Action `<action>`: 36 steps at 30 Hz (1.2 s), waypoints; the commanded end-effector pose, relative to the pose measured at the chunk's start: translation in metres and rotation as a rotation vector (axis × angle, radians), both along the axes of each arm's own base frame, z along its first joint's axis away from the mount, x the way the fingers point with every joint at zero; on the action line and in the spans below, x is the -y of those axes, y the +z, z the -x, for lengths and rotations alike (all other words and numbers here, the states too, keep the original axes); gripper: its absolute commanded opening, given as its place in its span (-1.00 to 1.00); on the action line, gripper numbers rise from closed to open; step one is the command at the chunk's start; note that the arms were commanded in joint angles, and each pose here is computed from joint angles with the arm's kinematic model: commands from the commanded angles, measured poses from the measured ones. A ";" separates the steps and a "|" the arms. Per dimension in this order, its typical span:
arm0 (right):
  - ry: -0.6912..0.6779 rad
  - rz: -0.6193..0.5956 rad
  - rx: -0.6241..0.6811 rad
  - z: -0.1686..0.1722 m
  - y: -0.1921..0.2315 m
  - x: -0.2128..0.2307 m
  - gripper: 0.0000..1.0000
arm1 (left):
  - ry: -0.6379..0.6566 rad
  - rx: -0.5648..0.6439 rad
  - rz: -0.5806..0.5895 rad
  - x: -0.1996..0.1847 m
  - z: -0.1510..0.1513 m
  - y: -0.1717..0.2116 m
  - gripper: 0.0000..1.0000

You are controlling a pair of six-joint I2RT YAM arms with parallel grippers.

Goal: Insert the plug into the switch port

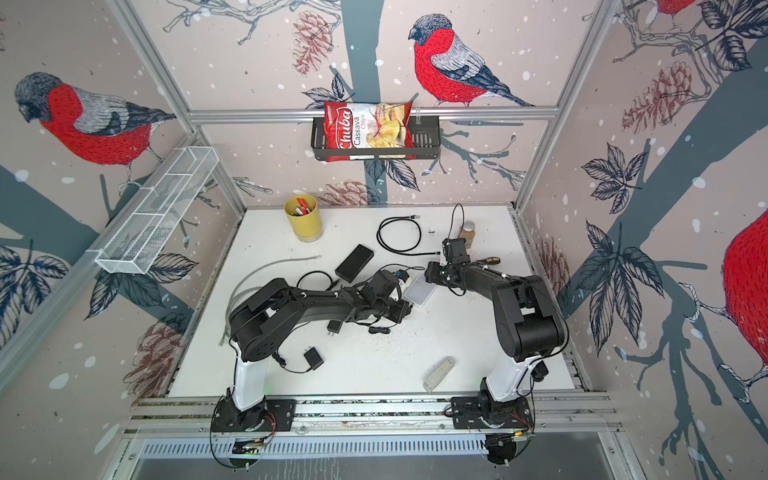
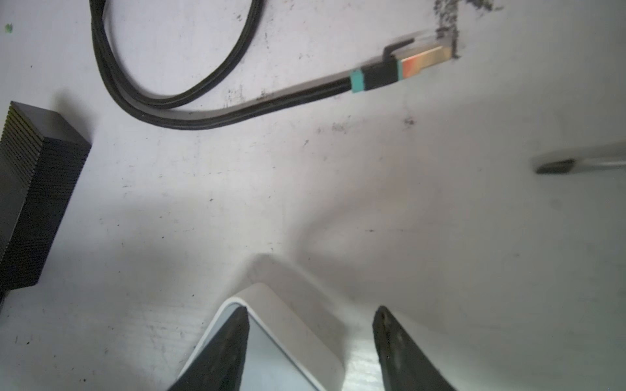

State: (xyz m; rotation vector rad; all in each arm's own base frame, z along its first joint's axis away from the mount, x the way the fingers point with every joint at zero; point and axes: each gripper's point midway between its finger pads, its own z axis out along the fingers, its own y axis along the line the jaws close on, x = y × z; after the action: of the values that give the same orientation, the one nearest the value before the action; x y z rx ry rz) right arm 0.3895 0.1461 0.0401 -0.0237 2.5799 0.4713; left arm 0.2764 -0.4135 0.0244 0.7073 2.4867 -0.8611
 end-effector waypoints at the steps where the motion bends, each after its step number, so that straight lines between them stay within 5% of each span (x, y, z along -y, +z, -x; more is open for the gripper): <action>1: 0.042 0.021 0.011 0.001 -0.001 -0.005 0.21 | 0.018 -0.004 -0.045 -0.009 -0.002 -0.006 -1.00; 36: 0.433 0.049 0.033 0.049 -0.013 -0.069 0.02 | -0.133 0.065 0.016 -0.014 -0.025 0.019 -1.00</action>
State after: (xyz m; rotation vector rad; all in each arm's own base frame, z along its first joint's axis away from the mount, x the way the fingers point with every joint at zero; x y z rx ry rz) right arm 0.3686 0.2047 0.0365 -0.5362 2.4772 0.4391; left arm 0.2817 -0.3898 0.0255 0.8970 2.5091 -0.8919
